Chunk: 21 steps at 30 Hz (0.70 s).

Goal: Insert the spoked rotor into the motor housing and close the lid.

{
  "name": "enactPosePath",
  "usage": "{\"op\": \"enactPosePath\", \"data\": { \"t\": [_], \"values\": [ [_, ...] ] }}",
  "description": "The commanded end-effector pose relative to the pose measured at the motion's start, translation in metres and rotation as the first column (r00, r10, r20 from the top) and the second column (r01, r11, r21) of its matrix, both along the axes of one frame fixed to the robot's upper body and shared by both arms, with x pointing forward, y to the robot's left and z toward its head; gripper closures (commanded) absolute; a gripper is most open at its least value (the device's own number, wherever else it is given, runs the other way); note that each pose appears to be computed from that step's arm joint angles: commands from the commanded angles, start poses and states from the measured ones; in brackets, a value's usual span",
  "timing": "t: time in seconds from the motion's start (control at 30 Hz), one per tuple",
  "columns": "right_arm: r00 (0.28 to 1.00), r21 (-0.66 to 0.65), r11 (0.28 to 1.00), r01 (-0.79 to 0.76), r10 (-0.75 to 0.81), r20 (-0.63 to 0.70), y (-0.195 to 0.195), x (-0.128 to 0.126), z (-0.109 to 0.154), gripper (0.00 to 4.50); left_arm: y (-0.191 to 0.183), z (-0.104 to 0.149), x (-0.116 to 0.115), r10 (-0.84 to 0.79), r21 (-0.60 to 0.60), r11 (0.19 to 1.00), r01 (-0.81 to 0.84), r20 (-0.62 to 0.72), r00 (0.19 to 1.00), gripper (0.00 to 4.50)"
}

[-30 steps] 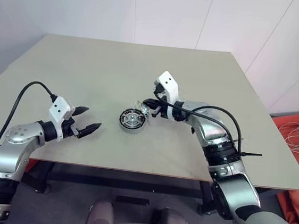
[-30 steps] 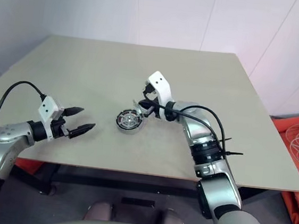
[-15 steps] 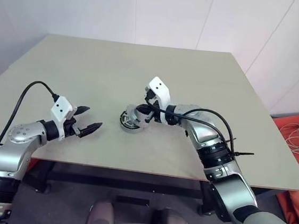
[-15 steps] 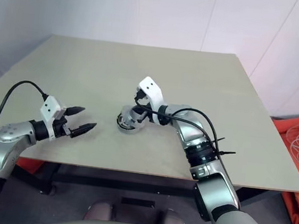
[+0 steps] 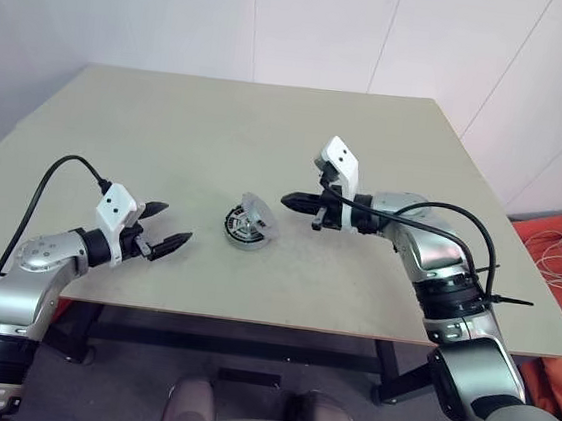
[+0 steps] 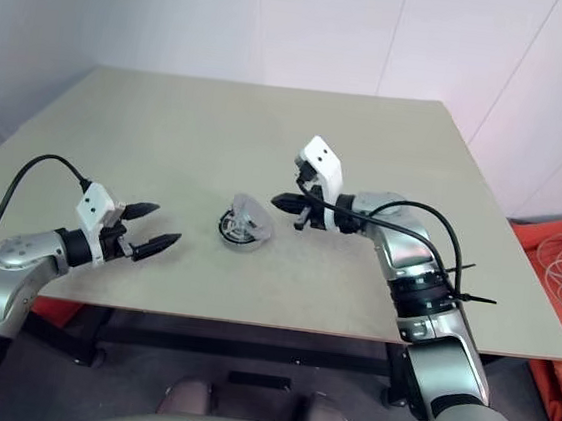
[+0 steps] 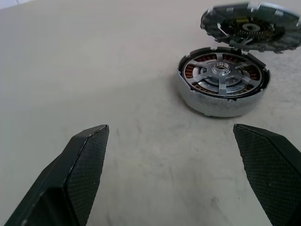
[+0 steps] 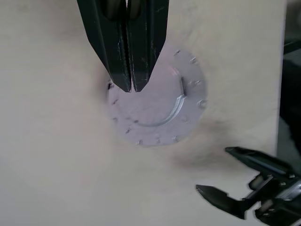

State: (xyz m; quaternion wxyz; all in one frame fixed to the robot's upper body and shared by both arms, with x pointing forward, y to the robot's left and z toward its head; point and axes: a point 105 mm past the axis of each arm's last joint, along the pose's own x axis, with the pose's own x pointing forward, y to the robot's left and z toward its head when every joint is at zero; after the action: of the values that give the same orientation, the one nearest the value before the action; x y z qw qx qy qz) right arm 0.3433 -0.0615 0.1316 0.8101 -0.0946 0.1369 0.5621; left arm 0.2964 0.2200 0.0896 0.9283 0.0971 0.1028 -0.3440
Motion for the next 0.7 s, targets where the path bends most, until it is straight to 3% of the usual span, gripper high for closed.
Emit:
{"op": "enactPosePath", "data": {
  "t": [0.03,0.33,0.7],
  "values": [
    [0.997,0.016,0.997,-0.071,0.070,0.037,0.013,-0.008,0.010,4.49,0.003,0.014,0.001,0.004,0.009,1.000,-0.005,0.061,0.998,0.00],
    [0.986,-0.028,0.987,-0.158,0.159,0.045,0.052,-0.004,-0.005,4.49,0.005,0.017,0.001,0.001,0.012,1.000,-0.002,0.068,0.998,0.00],
    [0.982,-0.043,0.982,-0.185,0.187,0.035,0.071,0.001,-0.019,4.49,0.008,0.018,0.001,0.010,0.017,1.000,-0.011,0.073,0.997,0.00]
  ]
}}
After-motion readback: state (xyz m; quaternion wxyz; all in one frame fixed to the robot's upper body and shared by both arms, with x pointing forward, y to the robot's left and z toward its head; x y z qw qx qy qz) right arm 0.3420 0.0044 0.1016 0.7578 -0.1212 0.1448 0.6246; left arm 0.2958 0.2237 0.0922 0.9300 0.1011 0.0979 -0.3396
